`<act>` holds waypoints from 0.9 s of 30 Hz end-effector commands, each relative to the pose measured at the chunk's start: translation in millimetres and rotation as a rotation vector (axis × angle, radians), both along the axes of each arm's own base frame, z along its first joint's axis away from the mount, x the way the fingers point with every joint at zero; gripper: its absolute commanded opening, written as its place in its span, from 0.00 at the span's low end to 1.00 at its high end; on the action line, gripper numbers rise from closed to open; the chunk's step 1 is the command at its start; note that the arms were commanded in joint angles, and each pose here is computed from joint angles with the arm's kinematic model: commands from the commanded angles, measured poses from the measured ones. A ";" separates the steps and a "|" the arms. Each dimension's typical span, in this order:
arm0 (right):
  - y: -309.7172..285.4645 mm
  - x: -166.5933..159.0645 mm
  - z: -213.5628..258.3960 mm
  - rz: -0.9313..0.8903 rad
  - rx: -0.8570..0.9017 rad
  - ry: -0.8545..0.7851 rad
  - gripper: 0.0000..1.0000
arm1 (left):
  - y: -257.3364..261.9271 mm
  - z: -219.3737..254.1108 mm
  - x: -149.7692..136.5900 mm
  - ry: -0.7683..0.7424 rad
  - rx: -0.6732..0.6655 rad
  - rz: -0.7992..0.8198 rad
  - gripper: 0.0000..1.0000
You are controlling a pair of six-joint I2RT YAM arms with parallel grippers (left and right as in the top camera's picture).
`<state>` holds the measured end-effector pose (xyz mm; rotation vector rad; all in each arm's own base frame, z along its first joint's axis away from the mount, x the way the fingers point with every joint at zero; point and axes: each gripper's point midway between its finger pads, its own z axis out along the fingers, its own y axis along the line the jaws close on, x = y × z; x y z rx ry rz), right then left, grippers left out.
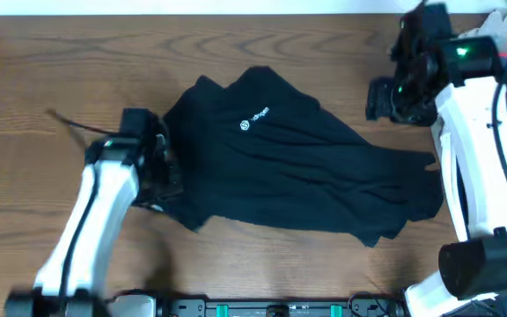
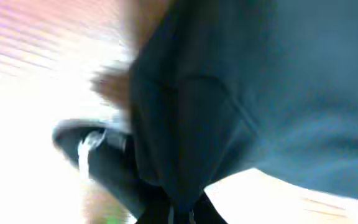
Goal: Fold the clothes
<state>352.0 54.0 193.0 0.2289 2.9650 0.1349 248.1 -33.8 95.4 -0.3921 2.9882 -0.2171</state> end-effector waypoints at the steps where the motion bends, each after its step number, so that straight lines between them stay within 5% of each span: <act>1: 4.7 -19.8 -38.0 -0.022 0.071 0.130 0.63 | 13.2 24.0 0.1 -0.100 0.068 0.002 0.06; 6: 15.1 -49.9 -89.3 -0.015 0.108 0.253 0.53 | 14.0 39.2 -3.6 -0.159 0.068 0.005 0.06; 10: 16.3 -66.3 -131.5 -0.074 0.102 0.293 0.31 | 18.0 37.6 -6.4 -0.145 0.091 0.010 0.06; 17: 21.9 -78.2 -192.9 -0.160 0.158 0.249 0.08 | 30.3 36.0 -11.5 -0.122 0.155 0.048 0.06; 22: 22.7 -72.5 -211.2 -0.155 0.176 0.175 0.04 | 30.3 35.9 -12.0 -0.120 0.155 0.048 0.06; 27: 13.1 -32.2 -221.3 -0.247 0.145 -0.006 0.01 | 30.2 36.0 -11.6 -0.121 0.155 0.048 0.06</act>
